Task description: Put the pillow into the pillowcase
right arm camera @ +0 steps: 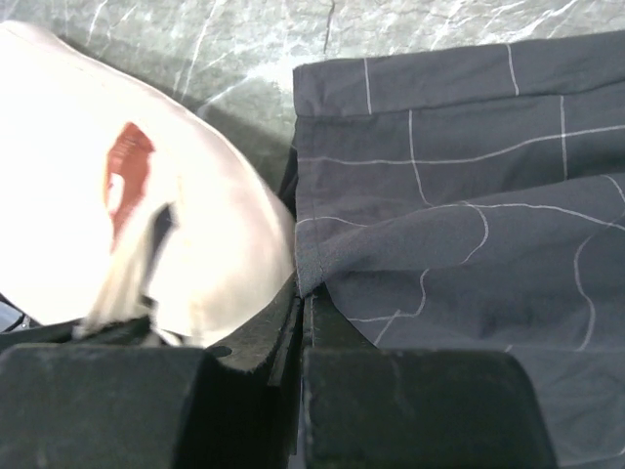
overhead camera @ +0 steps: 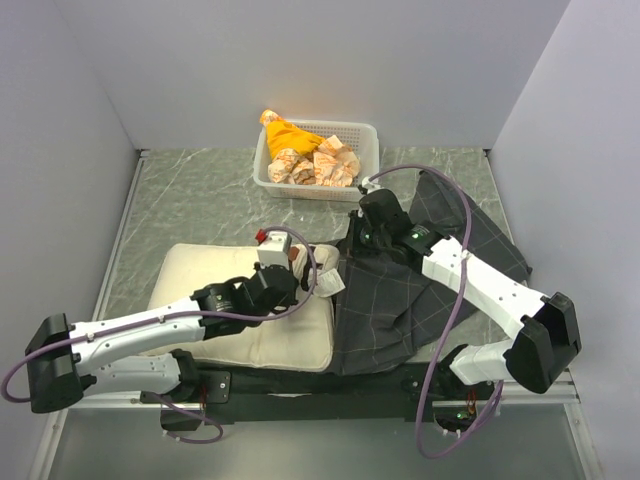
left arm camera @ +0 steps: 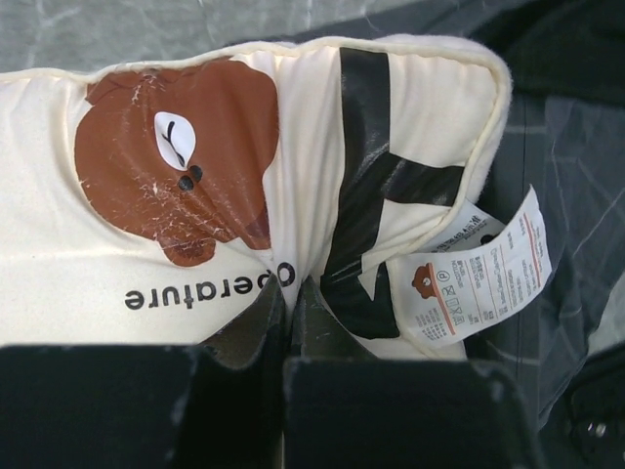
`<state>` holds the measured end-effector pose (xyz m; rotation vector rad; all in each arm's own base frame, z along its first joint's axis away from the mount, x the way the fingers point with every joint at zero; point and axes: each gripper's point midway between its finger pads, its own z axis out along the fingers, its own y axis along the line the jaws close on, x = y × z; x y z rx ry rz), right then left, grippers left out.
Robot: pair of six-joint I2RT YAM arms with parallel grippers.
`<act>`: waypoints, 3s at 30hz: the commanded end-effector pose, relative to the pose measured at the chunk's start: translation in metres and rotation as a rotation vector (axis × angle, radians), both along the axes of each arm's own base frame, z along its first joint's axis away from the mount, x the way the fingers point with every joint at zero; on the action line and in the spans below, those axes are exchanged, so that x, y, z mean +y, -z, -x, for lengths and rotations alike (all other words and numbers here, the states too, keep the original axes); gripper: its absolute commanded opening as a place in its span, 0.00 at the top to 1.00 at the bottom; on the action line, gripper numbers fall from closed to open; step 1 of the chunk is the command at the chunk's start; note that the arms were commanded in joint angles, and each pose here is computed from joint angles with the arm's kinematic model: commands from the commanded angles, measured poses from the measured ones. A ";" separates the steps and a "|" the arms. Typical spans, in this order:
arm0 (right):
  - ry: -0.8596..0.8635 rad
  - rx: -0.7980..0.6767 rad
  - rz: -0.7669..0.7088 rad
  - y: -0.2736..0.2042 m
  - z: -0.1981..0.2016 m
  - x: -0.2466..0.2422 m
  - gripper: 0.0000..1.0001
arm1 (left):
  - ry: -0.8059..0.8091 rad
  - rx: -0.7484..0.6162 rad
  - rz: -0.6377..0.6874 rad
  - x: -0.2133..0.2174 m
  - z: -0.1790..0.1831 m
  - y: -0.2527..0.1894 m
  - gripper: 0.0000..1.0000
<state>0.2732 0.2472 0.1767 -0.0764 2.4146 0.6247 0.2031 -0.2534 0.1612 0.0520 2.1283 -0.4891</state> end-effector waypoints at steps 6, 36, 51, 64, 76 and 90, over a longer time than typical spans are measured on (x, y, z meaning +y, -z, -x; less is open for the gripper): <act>0.005 -0.112 -0.069 -0.044 -0.004 0.002 1.00 | 0.176 0.035 -0.028 -0.040 0.009 0.013 0.99; -0.090 -0.172 -0.081 -0.096 0.013 0.043 0.97 | -0.155 0.160 0.135 -0.067 -0.133 0.032 0.99; 0.032 -0.159 -0.033 -0.018 0.063 -0.035 0.42 | -0.134 0.120 0.182 -0.032 -0.099 -0.008 0.35; -0.089 -0.069 -0.002 0.052 0.099 -0.024 0.45 | 0.055 0.202 0.034 -0.006 -0.003 0.028 0.15; -0.110 -0.048 0.005 0.072 0.111 -0.025 0.45 | 0.115 0.262 -0.034 -0.034 0.016 0.074 0.24; -0.021 -0.045 0.111 0.096 0.111 -0.043 0.57 | 0.133 0.278 -0.023 -0.036 0.020 0.085 0.88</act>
